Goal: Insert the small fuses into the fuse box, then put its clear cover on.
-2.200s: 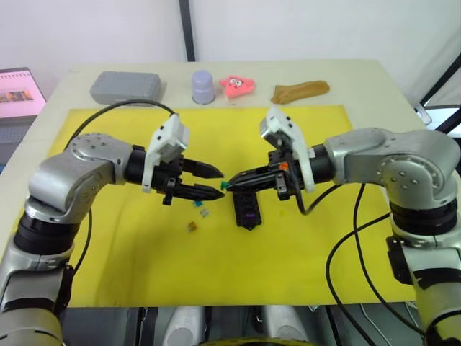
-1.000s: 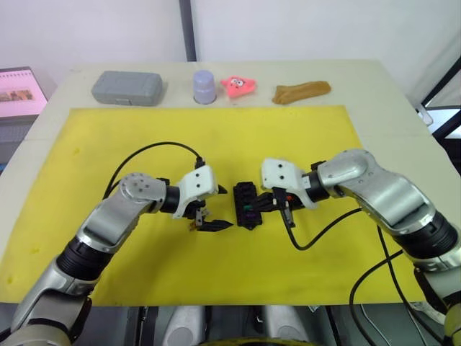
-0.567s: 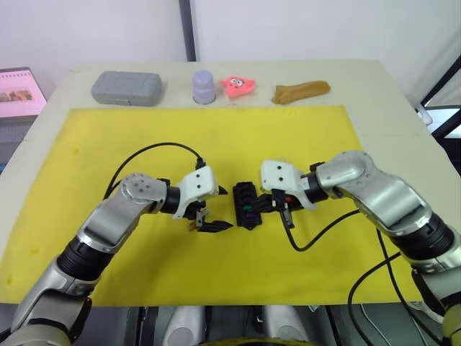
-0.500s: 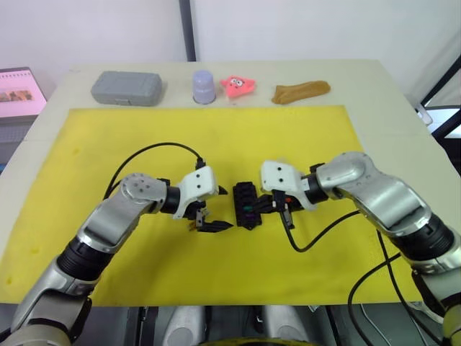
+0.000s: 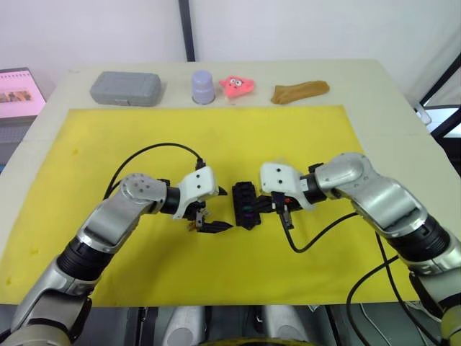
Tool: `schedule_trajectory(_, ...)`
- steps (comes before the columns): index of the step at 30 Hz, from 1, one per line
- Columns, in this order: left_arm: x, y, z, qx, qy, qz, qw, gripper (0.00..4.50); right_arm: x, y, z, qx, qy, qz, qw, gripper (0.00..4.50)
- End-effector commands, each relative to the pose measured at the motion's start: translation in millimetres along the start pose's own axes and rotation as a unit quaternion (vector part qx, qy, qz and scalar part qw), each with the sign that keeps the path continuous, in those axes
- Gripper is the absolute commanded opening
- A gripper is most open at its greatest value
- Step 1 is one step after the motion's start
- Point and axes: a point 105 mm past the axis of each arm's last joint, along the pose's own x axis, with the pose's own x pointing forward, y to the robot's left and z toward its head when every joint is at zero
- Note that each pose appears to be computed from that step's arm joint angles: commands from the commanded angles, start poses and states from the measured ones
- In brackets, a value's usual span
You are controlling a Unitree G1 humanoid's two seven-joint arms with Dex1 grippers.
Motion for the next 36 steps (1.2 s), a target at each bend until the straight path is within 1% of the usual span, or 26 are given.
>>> schedule_trajectory(1, -1, -2, 9, 0.023, -0.007, -0.002, 1.0, 4.44, 1, 0, -1, -0.011, 0.001, -0.002, 1.0, 0.0)
schedule_trajectory(22, 1, -2, 9, 0.024, -0.007, -0.001, 1.0, 4.44, 3, 4, -5, -0.022, 0.009, 0.015, 1.0, 0.0)
schedule_trajectory(25, 1, -2, 9, 0.024, -0.008, -0.002, 1.0, 4.5, 3, 3, -4, -0.022, 0.008, 0.013, 1.0, 0.98)
schedule_trajectory(27, 2, -2, 9, 0.024, -0.008, -0.002, 1.0, 4.5, 2, 3, -2, -0.021, 0.004, 0.012, 1.0, 1.88)
schedule_trajectory(36, 1, -2, 8, 0.024, -0.008, 0.0, 1.0, 4.5, -8, -5, 13, -0.017, -0.018, 0.0, 1.0, 1.88)
